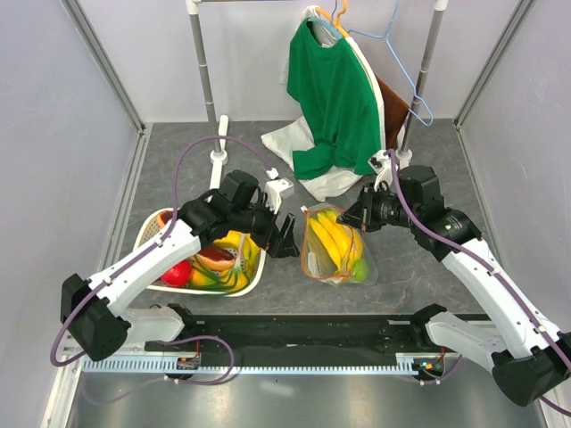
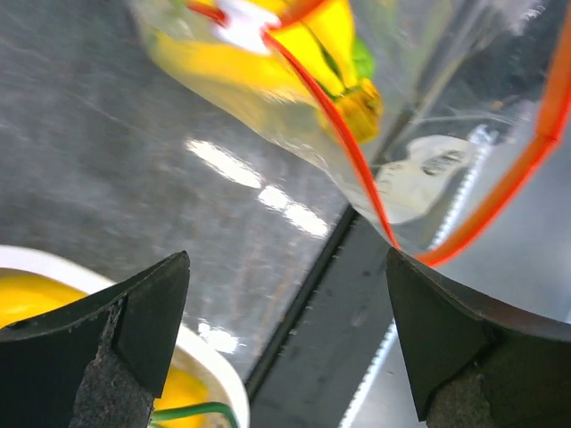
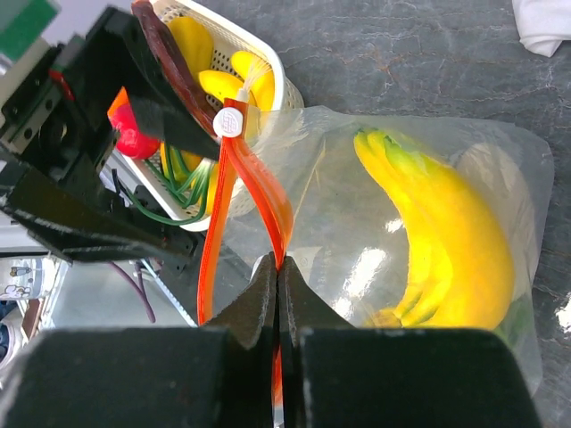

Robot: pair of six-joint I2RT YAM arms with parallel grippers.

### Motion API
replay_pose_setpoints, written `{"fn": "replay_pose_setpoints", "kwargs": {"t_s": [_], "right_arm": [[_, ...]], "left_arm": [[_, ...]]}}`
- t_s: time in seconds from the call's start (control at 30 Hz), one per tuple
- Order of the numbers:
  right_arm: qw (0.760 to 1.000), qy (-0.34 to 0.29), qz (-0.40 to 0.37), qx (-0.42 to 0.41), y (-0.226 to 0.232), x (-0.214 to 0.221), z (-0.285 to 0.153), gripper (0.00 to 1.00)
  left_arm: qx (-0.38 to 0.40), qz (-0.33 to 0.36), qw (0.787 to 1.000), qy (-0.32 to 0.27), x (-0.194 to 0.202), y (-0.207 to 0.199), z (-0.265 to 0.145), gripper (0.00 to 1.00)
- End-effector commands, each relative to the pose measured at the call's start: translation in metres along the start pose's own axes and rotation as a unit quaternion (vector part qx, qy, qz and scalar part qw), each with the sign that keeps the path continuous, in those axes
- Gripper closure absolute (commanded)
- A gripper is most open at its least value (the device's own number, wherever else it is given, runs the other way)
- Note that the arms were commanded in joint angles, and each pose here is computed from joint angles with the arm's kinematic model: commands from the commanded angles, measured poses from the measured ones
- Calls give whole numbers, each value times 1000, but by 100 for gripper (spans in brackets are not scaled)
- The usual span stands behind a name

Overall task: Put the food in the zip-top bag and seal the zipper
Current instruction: Adjust the zipper food storage bag at the center of the board.

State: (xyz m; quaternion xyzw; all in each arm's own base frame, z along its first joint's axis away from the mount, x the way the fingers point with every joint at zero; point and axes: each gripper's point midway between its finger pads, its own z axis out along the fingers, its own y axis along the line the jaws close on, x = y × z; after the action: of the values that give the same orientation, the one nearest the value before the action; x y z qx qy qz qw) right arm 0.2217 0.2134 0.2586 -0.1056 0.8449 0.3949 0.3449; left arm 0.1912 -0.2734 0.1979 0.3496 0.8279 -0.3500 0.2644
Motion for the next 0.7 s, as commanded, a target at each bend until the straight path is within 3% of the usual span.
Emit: {"fn": "replay_pose_setpoints", "kwargs": {"t_s": [0.0, 0.27, 0.47, 0.57, 0.67], "right_arm": [[999, -45, -15, -15, 16, -26, -8, 100], [999, -49, -14, -6, 14, -26, -10, 100], [999, -47, -11, -4, 13, -24, -11, 100], [999, -45, -14, -1, 13, -23, -15, 100], [998, -47, -27, 9, 12, -23, -23, 100]], "left_arm": [[74, -45, 996, -36, -10, -41, -10, 3], [101, -78, 991, -37, -12, -54, 6, 11], [90, -89, 992, -13, -7, -57, 25, 34], [95, -77, 992, -13, -16, -60, 23, 49], [118, -51, 992, -16, -31, -72, 14, 89]]}}
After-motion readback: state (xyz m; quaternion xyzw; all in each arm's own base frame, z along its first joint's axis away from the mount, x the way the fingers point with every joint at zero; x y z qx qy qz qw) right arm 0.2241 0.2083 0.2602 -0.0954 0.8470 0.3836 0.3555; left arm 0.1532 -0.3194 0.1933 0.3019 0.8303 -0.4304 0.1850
